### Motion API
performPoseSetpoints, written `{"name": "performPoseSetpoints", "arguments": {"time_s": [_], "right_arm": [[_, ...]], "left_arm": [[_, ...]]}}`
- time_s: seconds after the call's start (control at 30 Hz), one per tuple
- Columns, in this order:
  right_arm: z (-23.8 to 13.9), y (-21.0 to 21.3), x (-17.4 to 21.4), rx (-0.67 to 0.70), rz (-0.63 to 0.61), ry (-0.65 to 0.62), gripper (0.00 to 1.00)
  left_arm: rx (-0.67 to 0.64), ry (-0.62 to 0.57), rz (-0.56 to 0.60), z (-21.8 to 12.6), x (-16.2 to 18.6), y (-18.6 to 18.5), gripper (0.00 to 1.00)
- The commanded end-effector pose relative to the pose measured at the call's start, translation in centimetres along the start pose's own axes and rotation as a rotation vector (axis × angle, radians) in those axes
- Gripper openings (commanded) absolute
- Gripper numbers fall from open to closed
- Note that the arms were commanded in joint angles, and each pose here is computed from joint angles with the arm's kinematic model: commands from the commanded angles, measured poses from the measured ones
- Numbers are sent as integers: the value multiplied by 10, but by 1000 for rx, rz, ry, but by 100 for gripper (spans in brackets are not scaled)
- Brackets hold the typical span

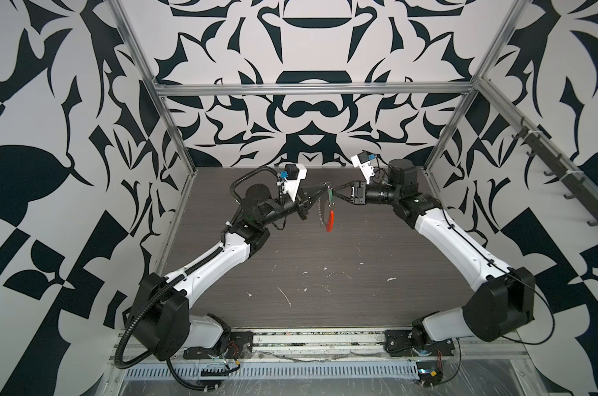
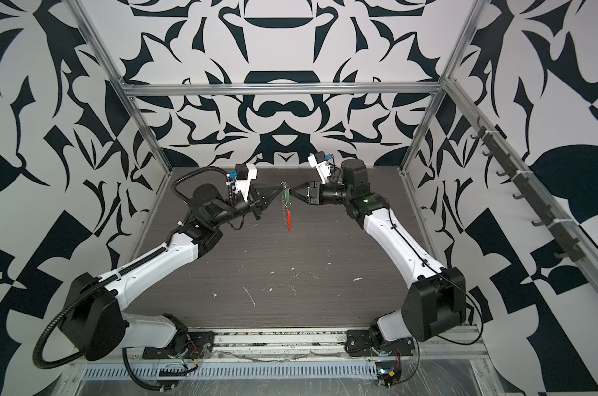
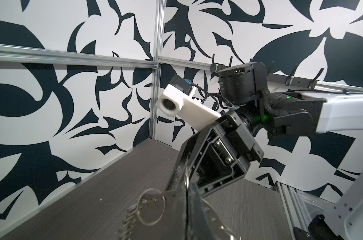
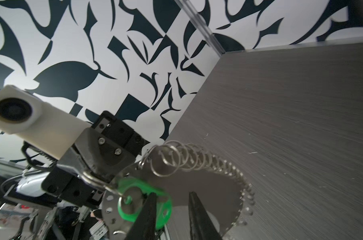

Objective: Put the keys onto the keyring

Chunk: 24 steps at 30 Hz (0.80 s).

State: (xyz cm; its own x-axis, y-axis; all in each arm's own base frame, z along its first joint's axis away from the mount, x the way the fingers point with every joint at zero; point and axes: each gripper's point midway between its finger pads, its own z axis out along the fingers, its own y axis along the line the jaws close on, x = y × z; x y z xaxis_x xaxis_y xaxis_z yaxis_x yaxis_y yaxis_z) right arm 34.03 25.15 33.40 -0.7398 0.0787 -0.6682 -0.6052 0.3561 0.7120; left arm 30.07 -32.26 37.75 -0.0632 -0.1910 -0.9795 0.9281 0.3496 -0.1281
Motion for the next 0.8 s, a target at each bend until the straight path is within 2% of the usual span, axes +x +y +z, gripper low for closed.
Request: {"name": "performPoseSetpoints", "arguments": {"time_s": [0.0, 0.13, 0.43, 0.77], "right_arm": [[-29, 14, -26, 139, -162, -85, 31], [-40, 19, -40, 202, -240, -143, 31], [-27, 58, -44, -73, -348, -195, 35], [-11, 56, -41, -145, -327, -169, 40]], "left_arm": [[36, -77, 46, -5, -24, -12, 0], [49, -66, 38, -3, -21, -11, 0], [116, -83, -94, 0, -21, 3, 0], [159, -97, -147, 5, -23, 2, 0]]}}
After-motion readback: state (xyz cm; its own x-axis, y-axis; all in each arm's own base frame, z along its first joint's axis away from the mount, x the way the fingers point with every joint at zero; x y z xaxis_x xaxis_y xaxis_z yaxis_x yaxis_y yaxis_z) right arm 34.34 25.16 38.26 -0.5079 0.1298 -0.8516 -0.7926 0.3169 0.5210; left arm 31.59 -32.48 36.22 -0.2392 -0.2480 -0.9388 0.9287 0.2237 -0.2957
